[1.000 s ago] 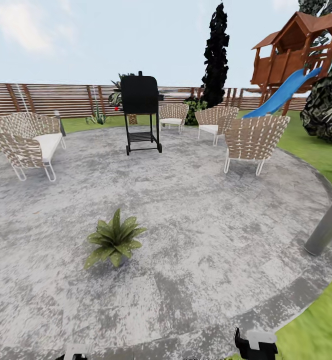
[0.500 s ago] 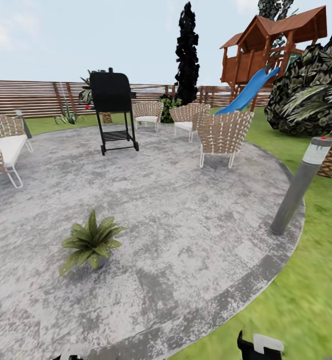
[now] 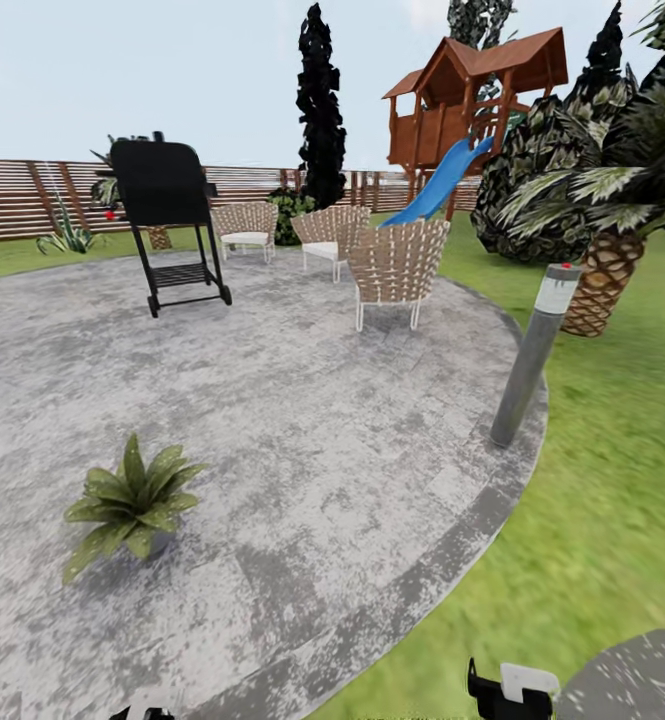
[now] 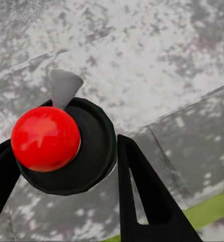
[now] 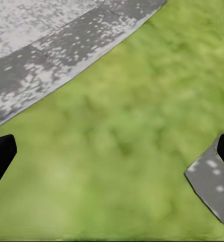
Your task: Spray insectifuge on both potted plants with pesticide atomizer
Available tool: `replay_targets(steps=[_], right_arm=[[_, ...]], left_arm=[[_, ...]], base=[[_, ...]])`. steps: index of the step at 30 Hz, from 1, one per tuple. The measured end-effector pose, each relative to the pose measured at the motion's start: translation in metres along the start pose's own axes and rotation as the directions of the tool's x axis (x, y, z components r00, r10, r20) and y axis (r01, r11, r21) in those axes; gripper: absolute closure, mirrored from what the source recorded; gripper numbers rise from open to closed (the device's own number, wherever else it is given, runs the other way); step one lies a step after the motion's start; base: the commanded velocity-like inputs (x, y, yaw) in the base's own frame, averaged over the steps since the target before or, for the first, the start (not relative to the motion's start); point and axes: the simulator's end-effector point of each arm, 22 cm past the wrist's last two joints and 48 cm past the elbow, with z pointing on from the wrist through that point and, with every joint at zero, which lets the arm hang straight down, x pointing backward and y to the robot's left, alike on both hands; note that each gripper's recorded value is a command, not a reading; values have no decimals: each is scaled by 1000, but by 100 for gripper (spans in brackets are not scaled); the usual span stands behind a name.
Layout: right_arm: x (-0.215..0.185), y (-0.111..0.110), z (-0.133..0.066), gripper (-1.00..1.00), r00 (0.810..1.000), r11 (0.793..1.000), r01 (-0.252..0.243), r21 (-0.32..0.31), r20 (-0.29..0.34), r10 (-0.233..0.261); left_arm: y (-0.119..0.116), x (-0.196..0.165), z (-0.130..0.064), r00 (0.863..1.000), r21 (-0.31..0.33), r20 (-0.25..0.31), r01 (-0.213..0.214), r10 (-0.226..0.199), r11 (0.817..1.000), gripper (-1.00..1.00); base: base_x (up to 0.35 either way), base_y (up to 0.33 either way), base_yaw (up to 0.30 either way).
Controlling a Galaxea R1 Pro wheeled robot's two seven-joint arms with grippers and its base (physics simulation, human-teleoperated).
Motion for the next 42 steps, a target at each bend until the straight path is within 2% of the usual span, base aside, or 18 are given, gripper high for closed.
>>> replay_targets(steps=[12,14,15,16,27,31,42], right_arm=[[3,-10,2,-100,1000,1000,3,15,-6,-3],[3,-11,2,-100,1000,1000,4,17,-7,-4],[4,-11,2,-100,1000,1000,5,17,-7,-5],[4,-11,2,-100,1000,1000,6,16,-8,-6],[7,-11,2,-100,1000,1000,8,15,-15,-8],[9,-10,2,-100,1000,1000,8,13,-17,-8],[12,-9,2,-100,1000,1000,11,12,-23,-11]], left_arm=[[4,1,1,1000,-10,-2,-3,3,1000,100],[13,2,0,1000,-51,-4,1,-1,999,100],[28,3,-1,1000,-117,-7,6,-7,993,100],[30,4,-1,1000,-121,-9,0,-1,993,100],[24,15,-3,1000,-110,-26,-9,6,994,100],[22,14,-5,1000,-108,3,-7,7,994,100],[22,19,-5,1000,-107,0,-10,10,994,100]], base=[[0,0,-299],[0,0,-294],[0,0,-294],[0,0,-294],[0,0,-294],[0,0,-294],[0,-72,-291]])
